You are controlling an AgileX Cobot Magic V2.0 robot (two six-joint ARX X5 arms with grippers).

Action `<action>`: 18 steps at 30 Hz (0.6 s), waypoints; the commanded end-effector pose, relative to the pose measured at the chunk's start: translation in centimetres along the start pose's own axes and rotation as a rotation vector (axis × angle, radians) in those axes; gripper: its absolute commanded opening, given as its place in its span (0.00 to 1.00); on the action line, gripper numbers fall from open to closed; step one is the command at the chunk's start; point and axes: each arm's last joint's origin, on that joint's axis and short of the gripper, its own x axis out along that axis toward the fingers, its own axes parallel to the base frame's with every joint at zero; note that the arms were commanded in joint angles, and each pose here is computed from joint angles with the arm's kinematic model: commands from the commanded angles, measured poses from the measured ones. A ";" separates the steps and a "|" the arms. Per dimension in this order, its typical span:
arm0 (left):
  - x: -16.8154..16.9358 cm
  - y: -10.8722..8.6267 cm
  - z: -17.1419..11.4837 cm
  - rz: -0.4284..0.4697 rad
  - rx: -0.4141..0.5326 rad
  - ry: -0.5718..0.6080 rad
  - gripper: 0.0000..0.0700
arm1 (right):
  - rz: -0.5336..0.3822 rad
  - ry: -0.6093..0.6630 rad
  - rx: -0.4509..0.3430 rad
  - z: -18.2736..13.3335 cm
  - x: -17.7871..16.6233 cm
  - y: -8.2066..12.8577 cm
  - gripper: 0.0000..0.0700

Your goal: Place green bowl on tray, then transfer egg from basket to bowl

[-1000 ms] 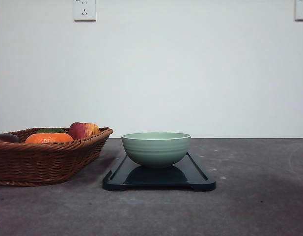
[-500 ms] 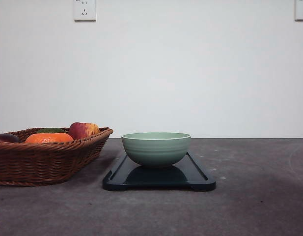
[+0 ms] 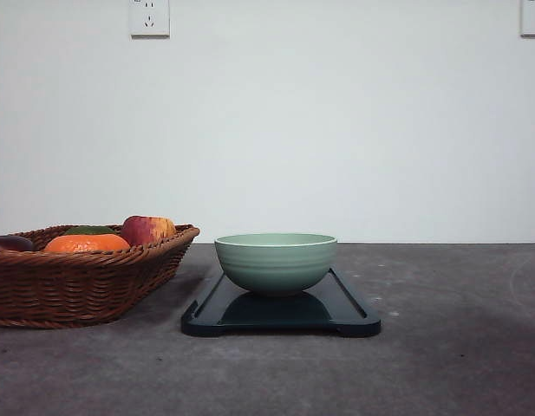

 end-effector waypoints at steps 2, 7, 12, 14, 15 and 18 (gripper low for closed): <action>0.2 0.1 -0.7 0.004 0.006 0.023 0.00 | -0.004 -0.007 0.010 0.0 0.0 0.0 0.02; 0.2 0.1 -0.7 0.004 0.006 0.023 0.00 | -0.004 -0.007 0.010 0.0 0.0 0.0 0.02; 0.2 0.1 -0.7 0.004 0.006 0.023 0.00 | -0.004 -0.007 0.010 0.0 0.0 0.0 0.02; 0.2 0.1 -0.7 0.004 0.006 0.023 0.00 | -0.004 -0.007 0.010 0.0 0.0 0.0 0.02; 0.2 0.1 -0.7 0.004 0.006 0.023 0.00 | -0.004 -0.007 0.010 0.0 0.0 0.0 0.02; 0.2 0.1 -0.7 0.004 0.006 0.023 0.00 | -0.004 -0.007 0.010 0.0 0.0 0.0 0.02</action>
